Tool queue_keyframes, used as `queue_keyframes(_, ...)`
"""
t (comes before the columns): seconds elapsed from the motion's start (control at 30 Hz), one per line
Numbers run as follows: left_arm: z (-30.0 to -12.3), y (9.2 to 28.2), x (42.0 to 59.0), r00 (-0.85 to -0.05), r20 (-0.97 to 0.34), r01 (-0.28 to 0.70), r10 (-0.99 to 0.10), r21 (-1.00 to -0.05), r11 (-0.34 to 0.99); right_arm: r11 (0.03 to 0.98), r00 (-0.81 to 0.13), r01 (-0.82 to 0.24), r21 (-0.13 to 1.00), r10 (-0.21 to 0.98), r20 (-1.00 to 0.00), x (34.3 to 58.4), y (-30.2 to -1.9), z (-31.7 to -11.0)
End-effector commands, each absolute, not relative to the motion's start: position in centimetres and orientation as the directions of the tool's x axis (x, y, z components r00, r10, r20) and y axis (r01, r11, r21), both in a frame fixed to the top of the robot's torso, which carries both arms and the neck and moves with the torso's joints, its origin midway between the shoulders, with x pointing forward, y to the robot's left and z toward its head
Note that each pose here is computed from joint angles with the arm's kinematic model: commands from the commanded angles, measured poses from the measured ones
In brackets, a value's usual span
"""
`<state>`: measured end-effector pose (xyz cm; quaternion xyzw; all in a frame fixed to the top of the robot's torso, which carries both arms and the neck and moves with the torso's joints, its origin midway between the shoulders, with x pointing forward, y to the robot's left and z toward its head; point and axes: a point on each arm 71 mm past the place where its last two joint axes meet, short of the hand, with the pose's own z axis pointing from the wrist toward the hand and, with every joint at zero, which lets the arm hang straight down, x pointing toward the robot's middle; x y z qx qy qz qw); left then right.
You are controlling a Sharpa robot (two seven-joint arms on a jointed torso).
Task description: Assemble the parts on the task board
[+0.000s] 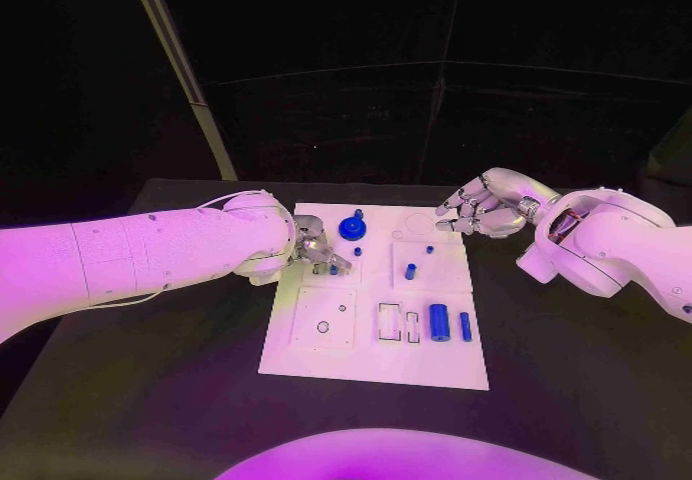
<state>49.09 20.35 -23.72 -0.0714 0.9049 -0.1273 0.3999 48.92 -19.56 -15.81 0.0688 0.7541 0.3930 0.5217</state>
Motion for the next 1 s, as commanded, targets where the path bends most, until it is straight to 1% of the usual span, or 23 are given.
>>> queue_keyframes(0.03,-23.1,20.7,49.1,-0.657,-0.704,-0.049,-0.269,-0.316,0.948,0.679,-0.445,-0.314,0.664,0.512,-0.734,49.0,-19.5,-15.7)
queue_keyframes(0.17,-22.1,21.1,49.3,-0.648,-0.701,-0.063,-0.297,-0.340,0.938,0.679,-0.442,-0.314,0.663,0.514,-0.735,49.0,-19.6,-15.7)
queue_keyframes(0.3,-20.2,21.3,49.6,-0.639,-0.699,-0.063,-0.321,-0.368,0.928,0.681,-0.439,-0.312,0.663,0.515,-0.736,49.1,-19.7,-15.7)
queue_keyframes(0.4,-18.5,21.5,50.1,-0.645,-0.695,-0.049,-0.317,-0.376,0.925,0.682,-0.437,-0.311,0.662,0.516,-0.737,49.2,-19.8,-15.7)
queue_keyframes(0.43,-17.6,21.8,50.5,-0.652,-0.697,-0.038,-0.297,-0.362,0.931,0.682,-0.436,-0.310,0.662,0.516,-0.737,49.2,-19.9,-15.7)
queue_keyframes(0.57,-16.1,22.9,52.1,-0.654,-0.707,-0.041,-0.268,-0.320,0.946,0.684,-0.435,-0.308,0.661,0.517,-0.738,49.3,-19.9,-15.8)
queue_keyframes(0.67,-15.7,23.5,53.7,-0.654,-0.711,-0.060,-0.256,-0.289,0.955,0.685,-0.434,-0.307,0.660,0.517,-0.738,49.4,-20.0,-15.8)
queue_keyframes(0.77,-15.7,23.7,55.1,-0.655,-0.717,-0.072,-0.237,-0.253,0.965,0.685,-0.434,-0.307,0.660,0.517,-0.738,49.5,-19.9,-15.8)
queue_keyframes(0.9,-16.0,23.7,56.2,-0.662,-0.718,-0.082,-0.216,-0.217,0.973,0.684,-0.435,-0.310,0.661,0.516,-0.738,49.5,-19.8,-15.8)
queue_keyframes(1.0,-16.4,23.7,56.8,-0.666,-0.719,-0.087,-0.198,-0.189,0.978,0.683,-0.436,-0.311,0.661,0.516,-0.738,49.5,-19.7,-15.8)
